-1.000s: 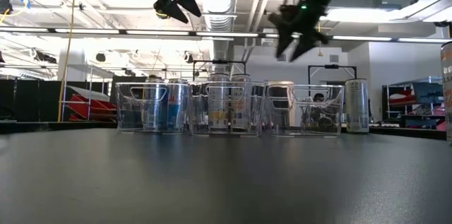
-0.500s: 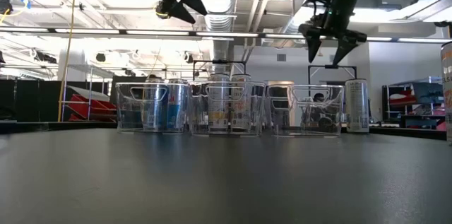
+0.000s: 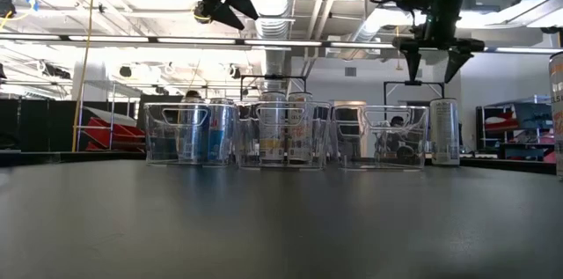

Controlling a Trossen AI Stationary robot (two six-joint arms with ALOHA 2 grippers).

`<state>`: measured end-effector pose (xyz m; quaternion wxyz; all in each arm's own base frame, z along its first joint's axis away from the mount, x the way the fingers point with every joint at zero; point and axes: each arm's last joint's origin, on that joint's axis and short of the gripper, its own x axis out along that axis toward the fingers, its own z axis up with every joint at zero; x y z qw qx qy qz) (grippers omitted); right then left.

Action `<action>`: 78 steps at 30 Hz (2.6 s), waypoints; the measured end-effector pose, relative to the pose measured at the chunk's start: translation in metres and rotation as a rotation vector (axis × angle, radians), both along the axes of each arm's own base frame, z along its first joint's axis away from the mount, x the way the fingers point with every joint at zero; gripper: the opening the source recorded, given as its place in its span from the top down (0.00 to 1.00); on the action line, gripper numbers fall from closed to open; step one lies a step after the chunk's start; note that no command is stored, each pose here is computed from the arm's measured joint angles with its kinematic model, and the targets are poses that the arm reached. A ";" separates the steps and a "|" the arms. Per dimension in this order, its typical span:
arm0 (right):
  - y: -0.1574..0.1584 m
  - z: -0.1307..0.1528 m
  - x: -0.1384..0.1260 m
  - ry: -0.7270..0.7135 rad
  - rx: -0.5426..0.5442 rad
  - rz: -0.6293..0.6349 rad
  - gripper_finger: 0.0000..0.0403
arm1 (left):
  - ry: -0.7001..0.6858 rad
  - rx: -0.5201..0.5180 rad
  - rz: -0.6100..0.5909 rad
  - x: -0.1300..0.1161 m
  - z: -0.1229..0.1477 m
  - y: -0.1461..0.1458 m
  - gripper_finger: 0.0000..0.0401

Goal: Sort soda cans
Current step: Put the top white-yellow soda can into the center transparent bin

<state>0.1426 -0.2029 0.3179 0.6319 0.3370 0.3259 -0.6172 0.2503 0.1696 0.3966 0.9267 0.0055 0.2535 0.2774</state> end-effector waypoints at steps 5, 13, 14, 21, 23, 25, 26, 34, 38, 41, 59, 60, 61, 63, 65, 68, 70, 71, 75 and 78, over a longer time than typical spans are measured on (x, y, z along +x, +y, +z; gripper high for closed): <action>-0.007 -0.001 -0.012 -0.027 0.016 -0.090 0.01 | 0.007 0.007 -0.005 0.000 0.000 0.000 0.01; -0.014 -0.011 -0.007 -0.037 0.055 -0.146 0.01 | 0.006 0.002 -0.022 0.000 0.000 -0.001 0.01; -0.015 -0.013 -0.006 -0.038 0.066 -0.162 0.01 | 0.005 0.001 -0.023 0.000 0.000 -0.001 0.01; -0.020 -0.026 -0.001 -0.041 0.107 -0.301 0.01 | 0.017 -0.015 -0.020 0.000 -0.002 -0.001 0.01; -0.020 -0.027 -0.001 -0.048 0.109 -0.321 0.01 | 0.033 -0.019 -0.024 -0.001 -0.003 -0.001 0.01; -0.020 -0.027 -0.002 -0.047 0.102 -0.335 0.01 | 0.046 -0.022 -0.027 -0.002 -0.004 -0.002 0.01; -0.021 -0.027 -0.001 -0.051 0.092 -0.346 0.01 | 0.053 -0.023 -0.028 -0.002 -0.005 -0.002 0.01; -0.028 -0.031 0.001 -0.057 0.032 -0.440 0.01 | 0.071 -0.003 -0.043 -0.002 -0.005 -0.002 0.01; -0.031 -0.042 0.005 0.038 0.034 -0.464 0.02 | 0.083 0.003 -0.050 -0.002 -0.006 -0.002 0.01; -0.031 -0.052 0.009 0.101 0.061 -0.481 0.04 | 0.106 -0.008 -0.053 -0.003 -0.008 -0.003 0.01; -0.048 -0.070 0.020 0.061 0.043 -0.511 0.20 | 0.179 0.009 -0.072 -0.008 -0.012 0.000 0.01; -0.048 -0.070 0.020 0.063 0.045 -0.510 0.24 | 0.179 0.009 -0.069 -0.009 -0.012 0.000 0.01; -0.047 -0.070 0.021 0.065 0.045 -0.509 0.28 | 0.179 0.008 -0.066 -0.009 -0.012 0.001 0.01; -0.047 -0.070 0.021 0.067 0.046 -0.509 0.37 | 0.179 0.007 -0.061 -0.010 -0.012 0.002 0.01; -0.047 -0.070 0.021 0.068 0.045 -0.506 0.43 | 0.181 0.006 -0.058 -0.011 -0.012 0.003 0.01; -0.042 -0.067 0.024 0.069 0.049 -0.471 0.43 | 0.186 0.001 -0.058 -0.011 -0.012 0.003 0.01; -0.036 -0.058 0.029 0.067 0.052 -0.416 0.43 | 0.191 -0.009 -0.047 -0.012 -0.013 0.003 0.01; -0.032 -0.053 0.032 0.061 0.047 -0.393 0.43 | 0.192 -0.016 -0.034 -0.012 -0.013 0.003 0.01; -0.016 -0.027 0.046 0.049 0.009 -0.291 0.42 | 0.199 -0.015 0.016 -0.013 -0.014 0.004 0.01; 0.001 -0.008 0.059 0.061 -0.052 -0.200 0.40 | 0.203 -0.014 0.021 -0.013 -0.014 0.004 0.01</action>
